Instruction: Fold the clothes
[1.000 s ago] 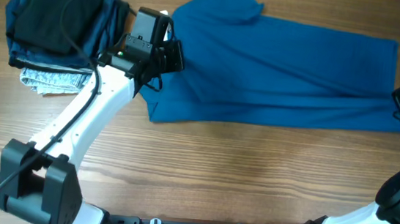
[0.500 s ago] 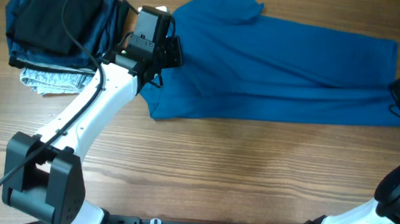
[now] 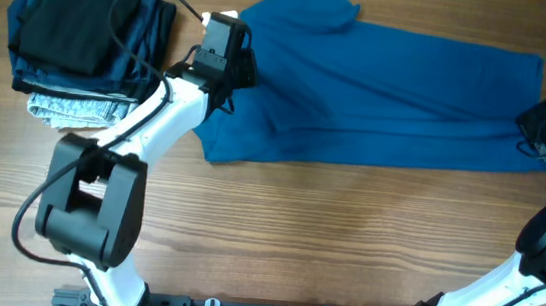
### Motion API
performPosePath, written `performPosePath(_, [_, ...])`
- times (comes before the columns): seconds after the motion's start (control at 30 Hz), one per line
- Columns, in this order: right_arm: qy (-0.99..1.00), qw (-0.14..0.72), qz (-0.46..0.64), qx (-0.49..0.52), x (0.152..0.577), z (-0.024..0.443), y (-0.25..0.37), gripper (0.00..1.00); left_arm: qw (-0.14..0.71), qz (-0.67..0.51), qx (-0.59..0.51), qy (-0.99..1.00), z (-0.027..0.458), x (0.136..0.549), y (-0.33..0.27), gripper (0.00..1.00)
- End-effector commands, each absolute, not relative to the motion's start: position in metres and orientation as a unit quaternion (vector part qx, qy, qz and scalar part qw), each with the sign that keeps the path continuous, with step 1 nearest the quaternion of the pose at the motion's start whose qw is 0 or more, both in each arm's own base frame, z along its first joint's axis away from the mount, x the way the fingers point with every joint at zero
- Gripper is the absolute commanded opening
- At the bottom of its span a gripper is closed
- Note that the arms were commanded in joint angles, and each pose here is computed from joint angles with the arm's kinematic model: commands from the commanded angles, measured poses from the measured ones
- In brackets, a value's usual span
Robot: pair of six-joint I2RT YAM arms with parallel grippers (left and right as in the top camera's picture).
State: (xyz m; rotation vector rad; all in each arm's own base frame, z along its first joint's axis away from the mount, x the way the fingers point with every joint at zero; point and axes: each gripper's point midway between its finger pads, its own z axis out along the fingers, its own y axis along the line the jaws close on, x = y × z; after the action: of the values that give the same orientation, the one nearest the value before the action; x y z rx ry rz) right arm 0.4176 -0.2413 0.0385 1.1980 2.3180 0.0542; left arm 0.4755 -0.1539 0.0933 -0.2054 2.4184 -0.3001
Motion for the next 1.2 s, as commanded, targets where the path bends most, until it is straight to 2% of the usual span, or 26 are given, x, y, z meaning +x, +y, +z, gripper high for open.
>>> performPosePath(0.0, [0.855,0.273,0.008,0.44,0.422,0.035,-0.247,0.47,0.371,-0.102,-0.081,0.919,0.103,0.488,-0.151,0.04])
performPosePath(0.03, [0.86,0.282,0.016,0.426,0.427,0.037,-0.245,0.67,0.376,-0.105,-0.081,0.917,0.105,0.49,-0.152,0.06])
performPosePath(0.1, [0.876,0.304,0.041,0.372,0.441,0.044,-0.237,0.82,0.387,-0.109,-0.08,0.912,0.11,0.494,-0.153,0.15])
performPosePath(0.13, [0.881,0.311,0.047,0.354,0.445,0.049,-0.234,0.89,0.392,-0.111,-0.08,0.91,0.114,0.497,-0.154,0.3])
performPosePath(0.2, [0.89,0.309,0.041,0.333,0.446,0.063,-0.235,0.96,0.406,-0.118,-0.08,0.902,0.133,0.504,-0.157,0.41])
performPosePath(0.23, [0.894,0.309,0.037,0.321,0.445,0.072,-0.235,0.97,0.414,-0.12,-0.082,0.899,0.147,0.508,-0.157,0.53])
performPosePath(0.27, [0.899,0.304,0.029,0.314,0.442,0.081,-0.236,0.97,0.419,-0.122,-0.084,0.896,0.161,0.51,-0.155,0.58])
performPosePath(0.37, [0.901,0.255,-0.016,0.351,0.411,0.095,-0.25,0.97,0.39,-0.11,-0.102,0.909,0.184,0.498,-0.141,0.61])
performPosePath(0.43, [0.902,0.226,-0.02,0.366,0.393,0.09,-0.255,0.97,0.324,-0.086,-0.106,0.936,0.169,0.472,-0.131,0.62])
performPosePath(0.5, [0.901,0.187,-0.014,0.391,0.37,0.079,-0.256,0.96,0.25,-0.063,-0.106,0.96,0.145,0.44,-0.124,0.68])
performPosePath(0.6, [0.894,0.15,-0.005,0.423,0.349,0.071,-0.256,0.95,0.149,-0.046,-0.1,0.983,0.114,0.397,-0.119,0.66])
performPosePath(0.7, [0.896,0.129,-0.001,0.425,0.34,0.068,-0.25,0.94,0.084,-0.08,-0.093,0.989,0.091,0.369,-0.131,0.5])
performPosePath(0.77, [0.897,0.122,0.001,0.426,0.338,0.068,-0.248,0.94,0.049,-0.114,-0.09,0.988,0.079,0.353,-0.142,0.44])
performPosePath(1.0, [0.898,0.12,0.001,0.424,0.337,0.067,-0.247,0.94,-0.015,-0.109,-0.091,0.99,0.04,0.314,-0.143,0.43])
performPosePath(1.17, [0.898,0.12,0.001,0.424,0.337,0.067,-0.247,0.94,-0.023,-0.103,-0.113,0.988,0.012,0.3,-0.138,0.41])
